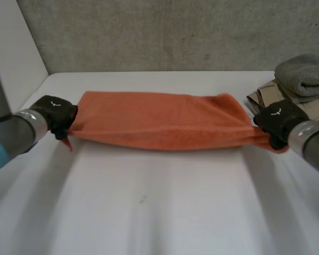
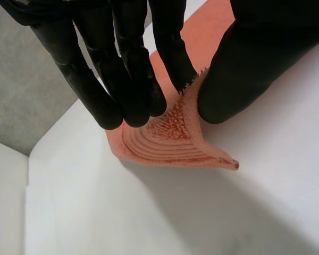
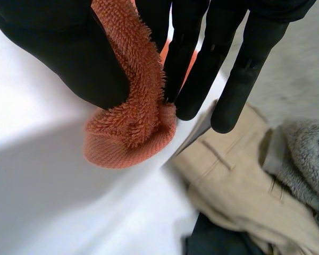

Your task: Fold the laundry.

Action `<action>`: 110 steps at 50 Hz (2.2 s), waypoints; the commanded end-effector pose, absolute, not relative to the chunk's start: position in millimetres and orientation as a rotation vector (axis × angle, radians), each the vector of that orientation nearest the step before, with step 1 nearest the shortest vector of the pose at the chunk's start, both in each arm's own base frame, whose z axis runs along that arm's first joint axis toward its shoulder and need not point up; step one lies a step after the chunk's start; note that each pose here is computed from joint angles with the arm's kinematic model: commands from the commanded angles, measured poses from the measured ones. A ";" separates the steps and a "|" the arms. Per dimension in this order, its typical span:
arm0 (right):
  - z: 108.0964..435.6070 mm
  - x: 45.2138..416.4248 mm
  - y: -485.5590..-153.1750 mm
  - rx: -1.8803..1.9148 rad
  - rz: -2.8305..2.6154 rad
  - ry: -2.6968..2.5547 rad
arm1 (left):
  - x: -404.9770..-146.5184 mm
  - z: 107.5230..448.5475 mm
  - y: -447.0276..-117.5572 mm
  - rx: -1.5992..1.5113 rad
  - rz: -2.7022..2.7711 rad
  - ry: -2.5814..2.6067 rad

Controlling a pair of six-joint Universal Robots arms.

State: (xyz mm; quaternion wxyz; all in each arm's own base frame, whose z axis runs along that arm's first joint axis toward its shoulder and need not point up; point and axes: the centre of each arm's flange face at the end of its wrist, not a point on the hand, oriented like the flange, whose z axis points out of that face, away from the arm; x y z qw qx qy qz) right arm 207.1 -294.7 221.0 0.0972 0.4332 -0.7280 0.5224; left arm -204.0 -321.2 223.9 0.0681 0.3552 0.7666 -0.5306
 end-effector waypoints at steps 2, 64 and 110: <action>256.0 184.3 -246.3 1.697 1.014 -2.287 | -189.9 236.9 -241.8 1.438 -1.192 2.226; 147.9 259.5 -362.7 1.189 1.772 -2.078 | -186.5 123.2 -417.9 1.175 -1.605 1.846; 194.2 213.3 -278.4 1.831 1.020 -2.110 | -144.7 182.0 -289.1 1.532 -0.886 2.205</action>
